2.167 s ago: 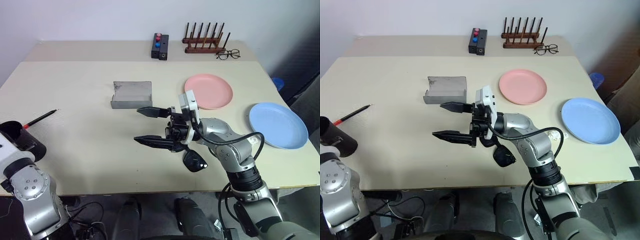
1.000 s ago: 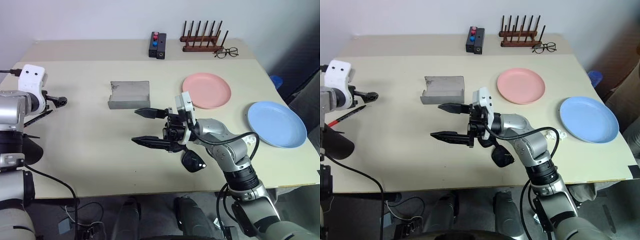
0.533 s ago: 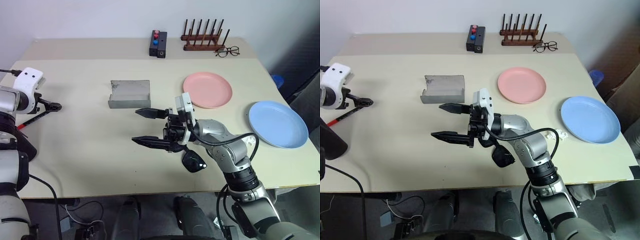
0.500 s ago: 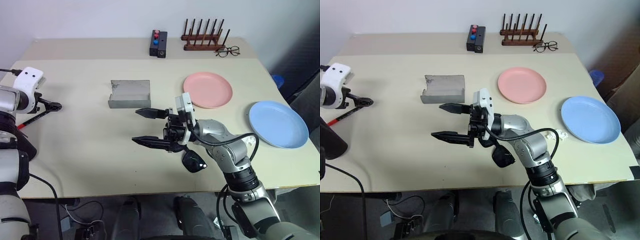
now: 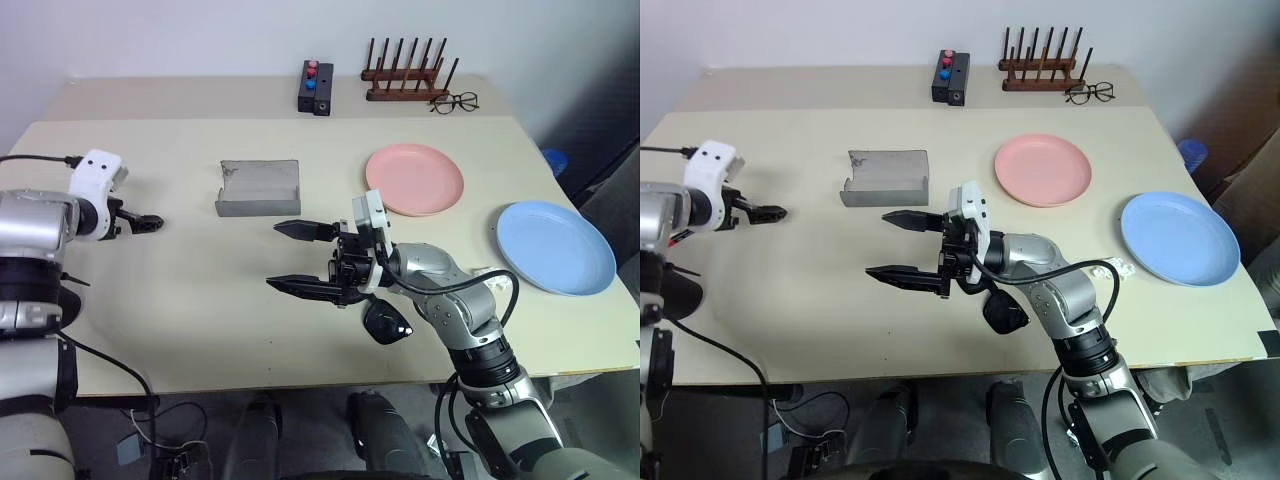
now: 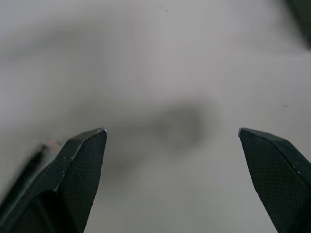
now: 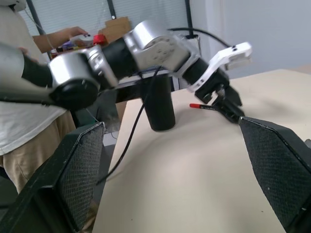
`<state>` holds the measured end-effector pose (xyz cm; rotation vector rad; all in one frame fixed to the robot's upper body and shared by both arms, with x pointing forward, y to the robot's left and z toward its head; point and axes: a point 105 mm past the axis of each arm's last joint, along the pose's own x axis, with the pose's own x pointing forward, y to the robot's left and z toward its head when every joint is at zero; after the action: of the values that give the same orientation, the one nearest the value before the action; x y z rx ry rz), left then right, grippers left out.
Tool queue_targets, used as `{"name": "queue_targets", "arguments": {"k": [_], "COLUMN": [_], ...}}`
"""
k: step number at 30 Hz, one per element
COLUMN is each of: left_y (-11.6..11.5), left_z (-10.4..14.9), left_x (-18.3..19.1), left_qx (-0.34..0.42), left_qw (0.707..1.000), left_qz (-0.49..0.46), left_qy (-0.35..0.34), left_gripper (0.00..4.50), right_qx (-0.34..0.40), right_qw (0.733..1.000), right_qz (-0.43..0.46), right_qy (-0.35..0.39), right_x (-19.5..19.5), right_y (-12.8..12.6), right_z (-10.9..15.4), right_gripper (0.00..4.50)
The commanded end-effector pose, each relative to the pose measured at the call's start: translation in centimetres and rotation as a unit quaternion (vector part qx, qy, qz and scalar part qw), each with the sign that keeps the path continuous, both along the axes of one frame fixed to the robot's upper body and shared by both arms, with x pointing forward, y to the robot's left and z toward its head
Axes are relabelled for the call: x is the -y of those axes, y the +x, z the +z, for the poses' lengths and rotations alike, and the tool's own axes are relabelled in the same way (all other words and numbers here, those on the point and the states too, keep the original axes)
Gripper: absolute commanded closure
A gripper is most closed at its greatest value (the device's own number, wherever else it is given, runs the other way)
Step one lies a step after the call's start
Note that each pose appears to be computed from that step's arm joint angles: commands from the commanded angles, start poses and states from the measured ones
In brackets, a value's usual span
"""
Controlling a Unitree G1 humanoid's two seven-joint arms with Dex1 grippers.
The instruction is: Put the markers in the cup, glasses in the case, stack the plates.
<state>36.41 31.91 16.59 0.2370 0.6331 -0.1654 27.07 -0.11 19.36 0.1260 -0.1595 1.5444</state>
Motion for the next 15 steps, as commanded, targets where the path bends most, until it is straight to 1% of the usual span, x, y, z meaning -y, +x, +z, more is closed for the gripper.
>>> {"name": "queue_targets", "arguments": {"k": [1,7,15], "left_y": [-0.8,-2.1,-2.3], "left_z": [2.3,1.8,1.9], "left_x": [0.5,0.8,0.5], "left_qx": [0.051,0.071,0.096], "left_qw": [0.998,0.995,0.989], "left_qz": [0.017,0.055,0.093], "left_qy": [-0.016,-0.042,-0.058], "left_gripper": [0.05,0.05,0.05], "right_qx": [0.019,0.016,0.015], "right_qw": [1.0,1.0,1.0], "right_qz": [0.009,0.015,0.018], "right_qy": [0.01,0.007,0.006], "right_x": [-0.1,-0.2,-0.2], "right_y": [-0.5,-0.6,-0.6], "right_z": [0.9,0.8,0.8], "right_gripper": [0.0,0.0,0.0]}}
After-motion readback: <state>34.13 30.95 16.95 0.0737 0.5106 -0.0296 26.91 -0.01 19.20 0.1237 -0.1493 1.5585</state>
